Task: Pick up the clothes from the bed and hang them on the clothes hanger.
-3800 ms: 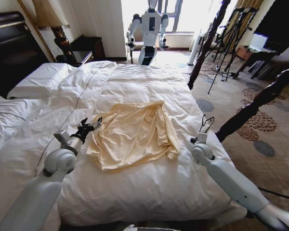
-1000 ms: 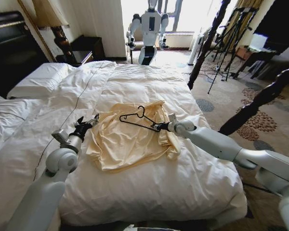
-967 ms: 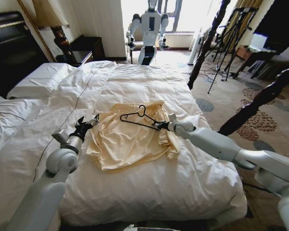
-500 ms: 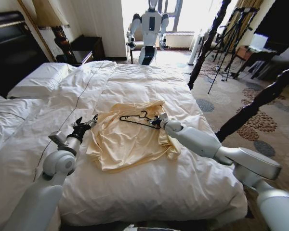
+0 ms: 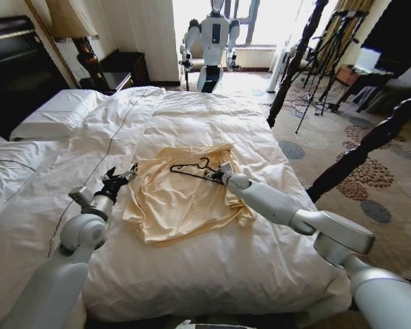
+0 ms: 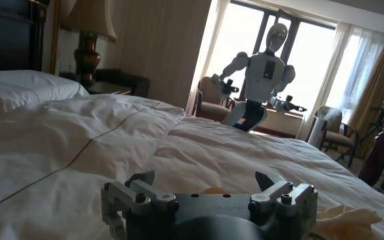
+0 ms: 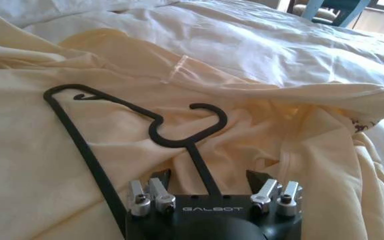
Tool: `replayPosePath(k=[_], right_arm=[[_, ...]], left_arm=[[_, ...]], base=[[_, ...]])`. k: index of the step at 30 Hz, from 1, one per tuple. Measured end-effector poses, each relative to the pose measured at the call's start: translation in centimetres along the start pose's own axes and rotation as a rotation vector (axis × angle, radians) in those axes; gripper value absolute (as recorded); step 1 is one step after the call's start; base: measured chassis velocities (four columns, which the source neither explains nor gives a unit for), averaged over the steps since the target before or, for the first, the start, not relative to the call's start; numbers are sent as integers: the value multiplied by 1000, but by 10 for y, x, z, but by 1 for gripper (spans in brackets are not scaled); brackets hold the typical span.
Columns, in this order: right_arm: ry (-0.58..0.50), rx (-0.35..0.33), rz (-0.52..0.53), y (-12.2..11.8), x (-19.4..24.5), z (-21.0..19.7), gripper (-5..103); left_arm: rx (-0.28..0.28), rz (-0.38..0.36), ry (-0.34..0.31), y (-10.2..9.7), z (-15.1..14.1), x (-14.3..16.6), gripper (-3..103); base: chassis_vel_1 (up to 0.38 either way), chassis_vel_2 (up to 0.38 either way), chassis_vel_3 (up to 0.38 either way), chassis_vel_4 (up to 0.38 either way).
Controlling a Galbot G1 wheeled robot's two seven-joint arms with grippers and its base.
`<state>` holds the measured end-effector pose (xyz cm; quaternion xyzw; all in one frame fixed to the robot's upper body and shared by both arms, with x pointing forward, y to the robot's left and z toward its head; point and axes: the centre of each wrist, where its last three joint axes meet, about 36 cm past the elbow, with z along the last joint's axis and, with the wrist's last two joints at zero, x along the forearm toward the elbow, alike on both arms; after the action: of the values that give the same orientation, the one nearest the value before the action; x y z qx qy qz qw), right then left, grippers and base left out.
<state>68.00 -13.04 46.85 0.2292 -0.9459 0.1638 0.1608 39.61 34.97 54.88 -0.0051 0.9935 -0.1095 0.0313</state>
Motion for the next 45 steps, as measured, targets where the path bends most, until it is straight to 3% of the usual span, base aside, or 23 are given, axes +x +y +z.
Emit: replayPosePath(k=[5,7,10,13,14,16,19,27,35,41,45], right_arm=[[-6,6,6,-1,5,4,53],[-9,8,6,0,5,6,53],[-14,12,6,4,7,11,37],[-14,15,4,5,8,14,32],[-16,13,4,5,8,15,21],[-17,11,4,5,8,15,21],[-31,11,9,5,9,16,5],[-112,34,14,-2,17,-3,3],[-141,114,-64,-19,15,-27,3],[-165,291,-208,-44,-14,-35,3],[-190,352,-274,-34,-28,-38,3]], left_arm=[[3,-1,4,0,2,-2,100],[3,-1,4,0,2,-2,100],[5,0,7,0,3,-4,100],[6,1,8,0,3,-4,100],[5,2,9,0,3,-4,100],[3,3,9,0,3,-5,100],[2,5,8,0,2,-7,100],[8,5,11,-2,4,-7,100],[16,4,12,-4,6,-8,100],[34,-5,3,-4,7,-12,100],[42,-9,1,-5,9,-12,100]], base=[[0,0,0,0],[0,0,0,0],[0,0,0,0],[0,0,0,0],[0,0,0,0],[0,0,0,0],[0,0,0,0],[0,0,0,0],[0,0,0,0],[0,0,0,0],[0,0,0,0]])
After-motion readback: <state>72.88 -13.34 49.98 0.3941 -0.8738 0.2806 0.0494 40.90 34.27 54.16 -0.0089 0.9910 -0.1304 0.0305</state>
